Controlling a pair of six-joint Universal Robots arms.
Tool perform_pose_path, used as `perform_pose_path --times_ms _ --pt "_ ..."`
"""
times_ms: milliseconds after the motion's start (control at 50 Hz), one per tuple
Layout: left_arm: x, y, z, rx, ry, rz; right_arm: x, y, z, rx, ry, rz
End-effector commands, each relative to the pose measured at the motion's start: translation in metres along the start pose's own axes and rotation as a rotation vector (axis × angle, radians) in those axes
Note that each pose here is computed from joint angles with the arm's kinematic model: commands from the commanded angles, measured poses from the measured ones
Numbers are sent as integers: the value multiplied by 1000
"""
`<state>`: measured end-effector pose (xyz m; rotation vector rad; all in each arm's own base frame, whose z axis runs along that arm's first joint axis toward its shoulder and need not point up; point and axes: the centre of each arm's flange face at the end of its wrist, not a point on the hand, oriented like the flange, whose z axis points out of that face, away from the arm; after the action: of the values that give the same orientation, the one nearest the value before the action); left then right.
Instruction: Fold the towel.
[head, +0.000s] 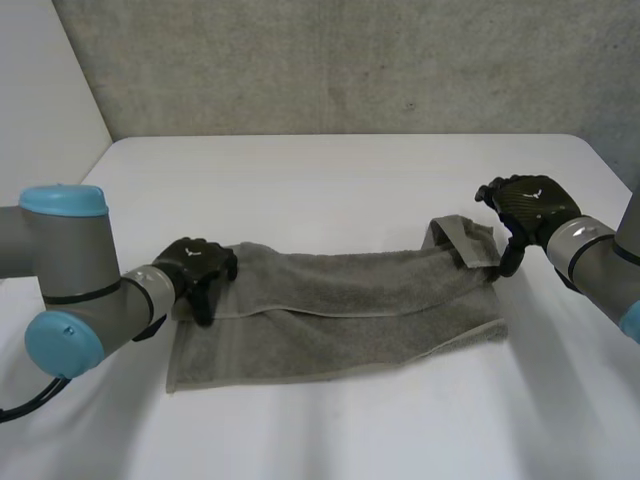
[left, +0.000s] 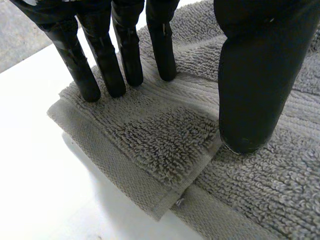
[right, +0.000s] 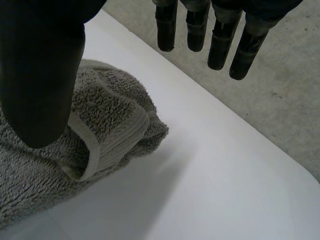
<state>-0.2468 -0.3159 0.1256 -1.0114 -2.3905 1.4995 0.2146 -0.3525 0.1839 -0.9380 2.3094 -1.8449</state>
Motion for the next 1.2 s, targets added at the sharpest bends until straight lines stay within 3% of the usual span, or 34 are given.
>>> perform_pose_path --times_ms 20,420,680,880,1060,1200 --pt "-2 2 6 0 -3 -2 -1 2 -1 -6 -2 -18" --pt "-8 -7 12 60 -29 14 -1 3 1 -4 -3 -20" --pt "-15 -40 -9 137 -55 32 1 -9 -4 22 -15 -41" --pt "-18 -100 -64 267 -81 57 -20 -17 -32 56 -177 -233" --pt "-18 -110 -73 286 -86 63 -33 -12 -38 92 -241 -342" --pt "-21 -115 -71 299 -98 68 -39 -6 -37 166 -243 -568"
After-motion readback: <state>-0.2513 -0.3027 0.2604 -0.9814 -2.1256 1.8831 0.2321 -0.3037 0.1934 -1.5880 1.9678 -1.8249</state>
